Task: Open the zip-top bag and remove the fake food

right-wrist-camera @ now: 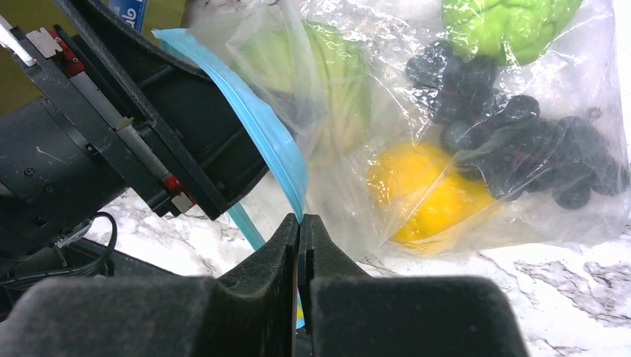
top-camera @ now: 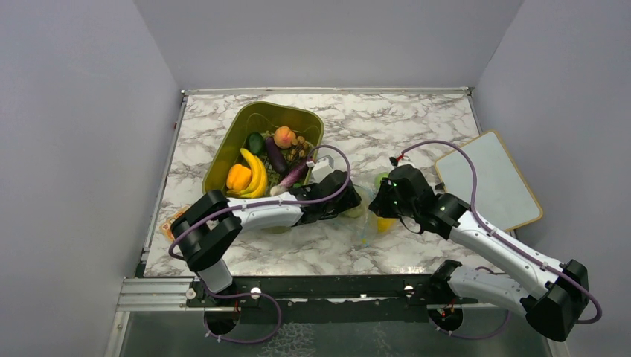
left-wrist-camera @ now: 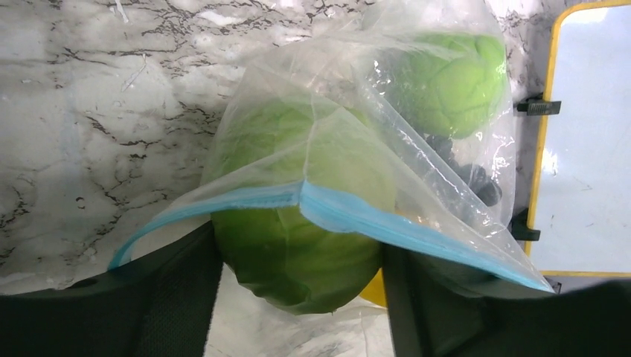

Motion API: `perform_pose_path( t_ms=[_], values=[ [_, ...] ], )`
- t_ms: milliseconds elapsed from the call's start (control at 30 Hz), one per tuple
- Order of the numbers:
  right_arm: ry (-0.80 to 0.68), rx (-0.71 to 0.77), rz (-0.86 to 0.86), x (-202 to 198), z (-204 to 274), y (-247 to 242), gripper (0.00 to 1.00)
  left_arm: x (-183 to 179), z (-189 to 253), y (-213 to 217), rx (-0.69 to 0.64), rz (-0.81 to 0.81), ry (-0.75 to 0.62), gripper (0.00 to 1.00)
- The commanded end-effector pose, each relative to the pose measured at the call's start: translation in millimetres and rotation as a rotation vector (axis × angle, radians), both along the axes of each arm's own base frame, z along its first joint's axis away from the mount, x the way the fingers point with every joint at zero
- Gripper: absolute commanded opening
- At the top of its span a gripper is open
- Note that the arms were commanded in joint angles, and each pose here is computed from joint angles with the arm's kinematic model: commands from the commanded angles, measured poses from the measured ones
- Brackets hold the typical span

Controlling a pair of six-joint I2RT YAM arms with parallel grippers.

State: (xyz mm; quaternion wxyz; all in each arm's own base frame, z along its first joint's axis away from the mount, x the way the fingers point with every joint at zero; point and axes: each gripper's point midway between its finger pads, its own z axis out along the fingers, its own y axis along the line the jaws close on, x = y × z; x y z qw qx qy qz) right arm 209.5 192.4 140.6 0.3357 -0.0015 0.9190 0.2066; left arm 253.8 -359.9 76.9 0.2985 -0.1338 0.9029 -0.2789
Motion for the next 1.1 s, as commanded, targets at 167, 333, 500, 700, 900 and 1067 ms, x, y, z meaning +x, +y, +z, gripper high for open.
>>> perform_pose_path(
  t_ms=[167, 333, 500, 700, 900, 1067],
  values=[
    [-0.007, 0.015, -0.005, -1, 1, 0, 0.03, 7, 15, 11, 0.000, 0.028, -0.058, 0.44],
    [-0.003, 0.016, -0.001, -1, 0, 2, 0.03, 2, 25, 9, -0.014, -0.017, -0.072, 0.34],
    [-0.005, 0.013, -0.003, 0, 0, 2, 0.03, -2, 40, 4, -0.016, -0.088, -0.112, 0.27],
    [-0.007, 0.007, -0.008, 1, -1, 0, 0.03, -12, 44, 7, 0.010, -0.139, -0.116, 0.22],
    [-0.011, 0.000, -0.015, 2, -1, -1, 0.03, -27, 51, 0, 0.027, -0.266, -0.104, 0.21],
    [-0.029, -0.008, -0.036, 6, 1, -4, 0.03, -46, 57, 0, 0.051, -0.395, -0.092, 0.12]
  ],
)
